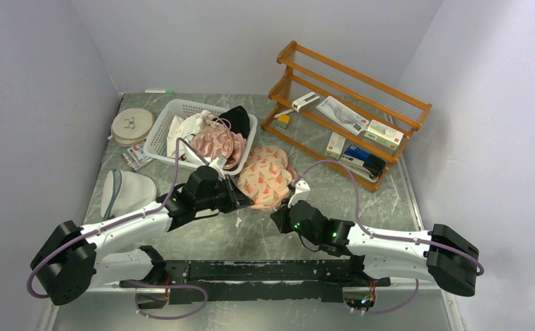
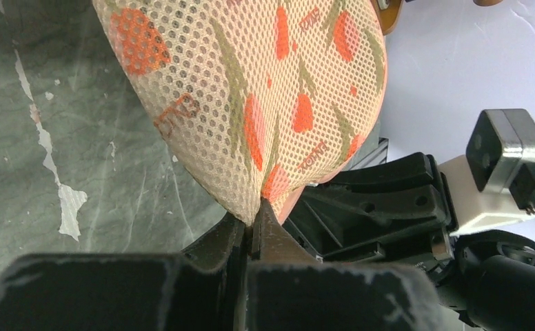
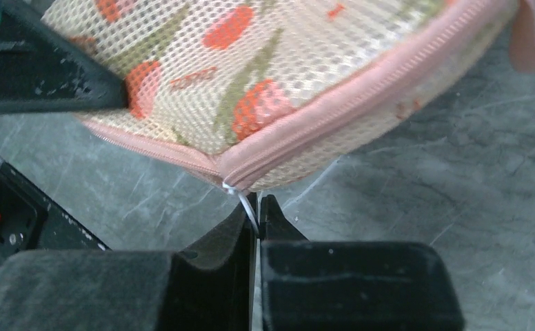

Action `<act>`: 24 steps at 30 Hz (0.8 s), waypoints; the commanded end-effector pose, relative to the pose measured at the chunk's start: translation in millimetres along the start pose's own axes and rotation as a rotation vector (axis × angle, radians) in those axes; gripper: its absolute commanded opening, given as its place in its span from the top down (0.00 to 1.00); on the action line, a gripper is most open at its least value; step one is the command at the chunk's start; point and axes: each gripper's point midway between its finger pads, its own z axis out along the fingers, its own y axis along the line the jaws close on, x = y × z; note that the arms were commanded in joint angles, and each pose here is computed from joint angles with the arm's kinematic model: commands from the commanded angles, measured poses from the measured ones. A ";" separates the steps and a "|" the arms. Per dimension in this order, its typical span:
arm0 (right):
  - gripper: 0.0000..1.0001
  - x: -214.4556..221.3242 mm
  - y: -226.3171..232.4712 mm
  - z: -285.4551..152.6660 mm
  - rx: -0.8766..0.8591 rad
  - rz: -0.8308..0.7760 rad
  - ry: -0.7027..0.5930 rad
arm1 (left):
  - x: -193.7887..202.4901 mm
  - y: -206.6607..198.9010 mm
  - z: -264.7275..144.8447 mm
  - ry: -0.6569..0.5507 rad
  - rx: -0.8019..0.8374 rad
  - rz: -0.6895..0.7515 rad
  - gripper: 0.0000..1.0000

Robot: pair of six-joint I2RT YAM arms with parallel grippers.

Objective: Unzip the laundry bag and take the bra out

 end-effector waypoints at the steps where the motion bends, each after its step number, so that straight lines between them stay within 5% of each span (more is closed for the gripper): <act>1: 1.00 18.3 -10.5 0.5 -0.064 -0.202 0.093 | -8.7 16.3 4.8 -0.009 -0.081 0.048 0.93; 4: 0.90 24.6 11.7 2.8 -0.155 -0.207 0.147 | -3.9 14.5 12.9 0.030 -0.072 0.053 0.93; 6: 1.00 23.8 -2.5 4.9 -0.067 -0.186 0.142 | -2.6 15.2 15.3 0.038 -0.070 0.052 0.93; 12: 1.00 10.5 -28.3 0.5 0.086 -0.151 0.093 | -2.8 31.2 12.5 0.037 -0.154 0.064 0.93; 17: 1.00 23.5 -9.0 2.7 -0.029 -0.177 0.143 | -1.8 31.2 13.5 0.049 -0.162 0.064 0.93; 24: 0.62 40.1 32.4 0.5 -0.140 -0.191 0.147 | -4.5 25.5 12.3 0.049 -0.167 0.051 0.93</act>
